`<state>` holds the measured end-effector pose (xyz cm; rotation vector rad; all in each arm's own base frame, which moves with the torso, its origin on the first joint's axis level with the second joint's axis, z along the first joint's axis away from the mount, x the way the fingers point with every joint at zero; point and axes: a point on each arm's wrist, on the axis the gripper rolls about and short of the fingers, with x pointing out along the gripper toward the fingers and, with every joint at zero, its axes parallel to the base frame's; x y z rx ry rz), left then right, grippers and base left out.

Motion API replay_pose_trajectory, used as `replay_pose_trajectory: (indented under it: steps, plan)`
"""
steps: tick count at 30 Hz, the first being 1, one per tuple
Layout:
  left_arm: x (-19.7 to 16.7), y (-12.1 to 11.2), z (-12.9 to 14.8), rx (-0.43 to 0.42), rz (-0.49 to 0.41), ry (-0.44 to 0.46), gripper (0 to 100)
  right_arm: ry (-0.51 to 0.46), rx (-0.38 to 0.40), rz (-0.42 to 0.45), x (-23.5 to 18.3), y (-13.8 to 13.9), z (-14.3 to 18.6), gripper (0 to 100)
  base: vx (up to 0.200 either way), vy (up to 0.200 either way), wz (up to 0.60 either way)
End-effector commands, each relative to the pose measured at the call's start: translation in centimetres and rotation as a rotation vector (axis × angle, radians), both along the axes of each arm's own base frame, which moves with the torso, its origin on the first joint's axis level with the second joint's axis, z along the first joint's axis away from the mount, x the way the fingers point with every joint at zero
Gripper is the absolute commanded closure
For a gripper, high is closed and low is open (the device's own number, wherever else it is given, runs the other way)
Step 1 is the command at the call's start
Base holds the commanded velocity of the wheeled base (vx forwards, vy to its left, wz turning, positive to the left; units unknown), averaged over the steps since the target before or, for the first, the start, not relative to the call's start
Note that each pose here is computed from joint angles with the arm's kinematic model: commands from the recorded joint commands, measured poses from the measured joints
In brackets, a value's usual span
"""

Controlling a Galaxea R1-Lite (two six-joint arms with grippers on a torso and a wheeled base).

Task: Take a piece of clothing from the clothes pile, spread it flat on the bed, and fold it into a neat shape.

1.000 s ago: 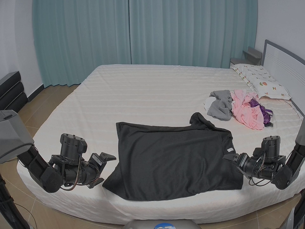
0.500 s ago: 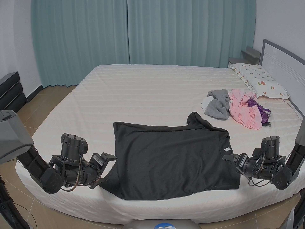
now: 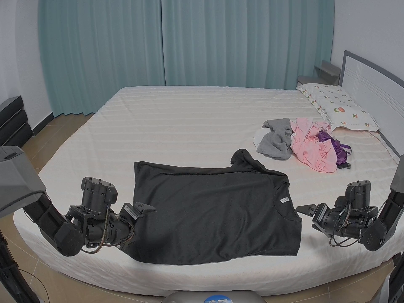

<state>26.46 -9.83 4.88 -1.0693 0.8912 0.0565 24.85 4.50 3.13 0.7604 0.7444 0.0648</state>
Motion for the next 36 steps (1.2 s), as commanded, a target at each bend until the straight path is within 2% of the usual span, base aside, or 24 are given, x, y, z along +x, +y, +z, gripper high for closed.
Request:
replay_pose_trajectory:
  steps: [1,11,14,17,24,30,36]
  plan:
    - [0.0,0.0,-0.2,0.008,0.004,0.005,0,0.006,-0.001,0.007,0.0,0.2,-0.2,0,0.0,0.0,0.0]
    - [0.1,0.1,-0.5,0.011,0.006,0.012,0,0.01,0.0,0.01,-0.1,0.3,-0.2,0,0.0,0.0,0.0]
    - [0.3,0.2,-0.6,0.016,0.013,0.017,0,0.01,0.0,0.01,-0.1,0.3,-0.2,0,-0.2,0.0,0.0]
    - [0.4,0.6,-0.8,0.035,0.027,0.016,0,0.016,-0.001,0.009,0.0,0.2,-0.4,0,0.0,0.0,0.0]
    - [1.0,1.6,-3.3,0.295,0.086,0.022,0,0.034,-0.004,0.009,0.1,0.3,-0.9,0,0.0,0.0,0.0]
    - [1.8,2.3,-6.2,0.36,0.116,0.098,0,0.035,-0.004,0.009,0.1,0.3,-0.9,0,0.0,0.0,0.0]
    - [2.7,3.0,-6.7,0.372,0.163,0.1,0,0.037,-0.004,0.01,0.1,0.3,-1.0,0,0.0,0.0,0.0]
